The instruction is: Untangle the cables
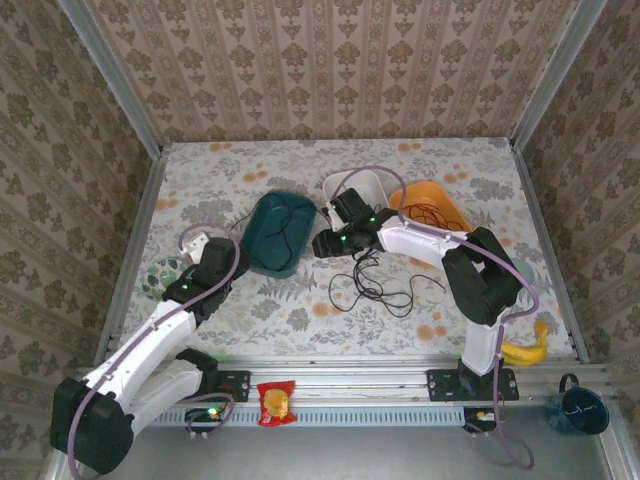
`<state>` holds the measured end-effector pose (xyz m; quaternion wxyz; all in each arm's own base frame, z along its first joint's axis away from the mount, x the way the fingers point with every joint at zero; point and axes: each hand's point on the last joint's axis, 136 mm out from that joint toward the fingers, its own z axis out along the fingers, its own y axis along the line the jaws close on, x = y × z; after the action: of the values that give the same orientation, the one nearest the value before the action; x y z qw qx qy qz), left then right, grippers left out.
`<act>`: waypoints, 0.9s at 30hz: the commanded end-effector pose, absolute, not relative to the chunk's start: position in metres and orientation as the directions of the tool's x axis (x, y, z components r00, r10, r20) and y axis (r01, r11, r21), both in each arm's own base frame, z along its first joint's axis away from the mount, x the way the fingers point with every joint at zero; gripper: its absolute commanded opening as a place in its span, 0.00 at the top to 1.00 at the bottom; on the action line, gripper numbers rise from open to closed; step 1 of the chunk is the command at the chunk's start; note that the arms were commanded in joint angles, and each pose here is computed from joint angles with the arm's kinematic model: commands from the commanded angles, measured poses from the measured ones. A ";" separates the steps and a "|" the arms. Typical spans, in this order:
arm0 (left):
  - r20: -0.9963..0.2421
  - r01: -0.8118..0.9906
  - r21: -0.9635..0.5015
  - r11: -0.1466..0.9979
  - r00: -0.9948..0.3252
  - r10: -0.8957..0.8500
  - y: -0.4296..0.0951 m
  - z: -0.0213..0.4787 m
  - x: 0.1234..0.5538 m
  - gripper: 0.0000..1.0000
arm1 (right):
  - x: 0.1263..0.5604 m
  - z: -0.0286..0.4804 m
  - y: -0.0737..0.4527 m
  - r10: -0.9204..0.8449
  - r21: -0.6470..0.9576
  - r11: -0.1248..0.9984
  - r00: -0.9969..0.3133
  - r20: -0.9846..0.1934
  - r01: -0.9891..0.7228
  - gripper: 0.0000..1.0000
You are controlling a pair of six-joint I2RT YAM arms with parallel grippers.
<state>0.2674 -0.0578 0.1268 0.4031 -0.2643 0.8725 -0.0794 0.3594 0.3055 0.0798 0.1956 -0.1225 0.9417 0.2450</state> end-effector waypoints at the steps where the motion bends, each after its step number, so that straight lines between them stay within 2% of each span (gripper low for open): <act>1: -0.648 -0.414 -0.376 0.829 -0.522 -0.555 -0.056 0.128 0.266 0.25 | 0.379 0.060 0.272 -0.066 0.353 0.912 -0.925 -0.374 -0.208 0.49; 8: -0.636 -0.378 -0.397 0.837 -0.544 -0.547 -0.067 0.128 0.271 0.25 | 0.417 0.072 0.250 -0.007 0.329 0.931 -0.906 -0.423 -0.161 0.48; 15: -0.620 -0.359 -0.406 0.841 -0.568 -0.542 -0.076 0.124 0.277 0.25 | 0.414 0.077 0.272 -0.088 0.343 0.905 -0.899 -0.429 -0.252 0.49; 21: -0.622 -0.352 -0.395 0.849 -0.578 -0.529 -0.079 0.121 0.282 0.25 | 0.416 0.059 0.281 -0.087 0.340 0.909 -0.909 -0.407 -0.239 0.49; 27: -0.626 -0.350 -0.378 0.857 -0.585 -0.515 -0.082 0.118 0.289 0.25 | 0.445 0.037 0.282 -0.057 0.285 0.939 -0.902 -0.428 -0.194 0.50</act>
<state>0.2799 -0.0786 0.1066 0.3705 -0.2514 0.8886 -0.0998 0.4290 0.2860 0.0420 0.1958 -0.0769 0.9596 0.1866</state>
